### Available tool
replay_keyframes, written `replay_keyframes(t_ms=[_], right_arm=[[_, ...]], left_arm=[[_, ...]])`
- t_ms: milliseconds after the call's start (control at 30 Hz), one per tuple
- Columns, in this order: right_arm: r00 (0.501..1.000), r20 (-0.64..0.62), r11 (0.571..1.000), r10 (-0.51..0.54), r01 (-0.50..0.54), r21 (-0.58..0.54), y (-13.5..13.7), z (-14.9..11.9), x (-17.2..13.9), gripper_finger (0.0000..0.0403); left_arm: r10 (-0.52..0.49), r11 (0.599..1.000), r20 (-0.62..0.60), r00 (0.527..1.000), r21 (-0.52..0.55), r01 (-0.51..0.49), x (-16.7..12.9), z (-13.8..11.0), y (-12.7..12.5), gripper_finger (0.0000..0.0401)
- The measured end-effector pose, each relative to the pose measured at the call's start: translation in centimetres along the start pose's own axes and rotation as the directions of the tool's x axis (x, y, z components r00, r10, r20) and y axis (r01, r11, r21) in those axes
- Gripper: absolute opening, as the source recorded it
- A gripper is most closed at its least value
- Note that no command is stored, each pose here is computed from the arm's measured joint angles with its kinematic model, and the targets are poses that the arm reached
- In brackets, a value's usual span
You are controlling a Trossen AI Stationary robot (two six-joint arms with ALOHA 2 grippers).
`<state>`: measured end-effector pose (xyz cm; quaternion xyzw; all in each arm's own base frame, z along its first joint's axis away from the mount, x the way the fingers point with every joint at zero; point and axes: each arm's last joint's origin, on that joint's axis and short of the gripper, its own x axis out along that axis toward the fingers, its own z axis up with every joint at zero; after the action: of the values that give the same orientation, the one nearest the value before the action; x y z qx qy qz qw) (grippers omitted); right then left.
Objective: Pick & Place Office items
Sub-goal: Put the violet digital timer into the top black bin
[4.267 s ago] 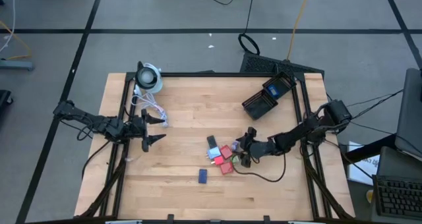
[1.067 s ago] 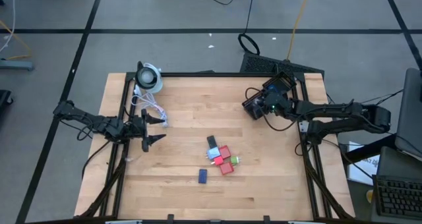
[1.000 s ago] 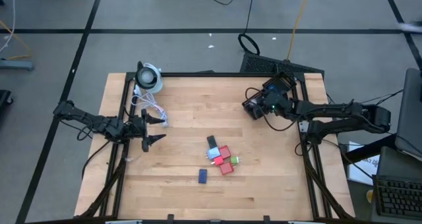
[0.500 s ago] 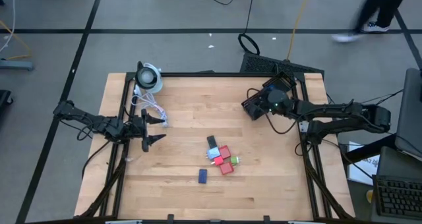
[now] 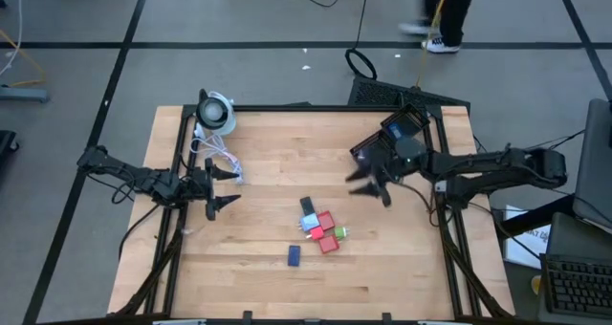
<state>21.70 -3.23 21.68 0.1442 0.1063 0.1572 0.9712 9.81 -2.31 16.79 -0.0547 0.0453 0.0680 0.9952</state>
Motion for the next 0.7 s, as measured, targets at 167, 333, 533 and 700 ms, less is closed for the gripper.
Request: replay_keyframes(t_ms=[167, 333, 533, 700], right_arm=[[0.986, -0.028, 0.980, 0.163, -0.165, -0.111, 2.5, -0.4, 1.1, 0.0196], [0.971, -0.054, 0.959, 0.232, -0.238, -0.153, 4.0, -0.8, 1.6, 0.0196], [0.962, -0.066, 0.949, 0.264, -0.272, -0.161, 4.8, -1.0, 1.8, 0.0196], [0.962, -0.067, 0.949, 0.264, -0.272, -0.161, 4.8, -1.0, 1.8, 0.0196]], left_arm=[[0.001, 1.000, 0.000, 1.000, 0.000, -0.001, 0.0, 0.0, 0.0, 0.0324], [-0.001, 1.000, 0.010, 1.000, -0.005, 0.001, 0.0, 0.1, 0.0, 0.0324], [-0.013, 0.997, 0.099, 0.995, -0.072, 0.020, -0.1, 1.0, -0.1, 0.0324], [-0.027, 0.954, 0.199, 0.980, -0.288, 0.085, -0.2, 2.1, -0.2, 0.0324]])
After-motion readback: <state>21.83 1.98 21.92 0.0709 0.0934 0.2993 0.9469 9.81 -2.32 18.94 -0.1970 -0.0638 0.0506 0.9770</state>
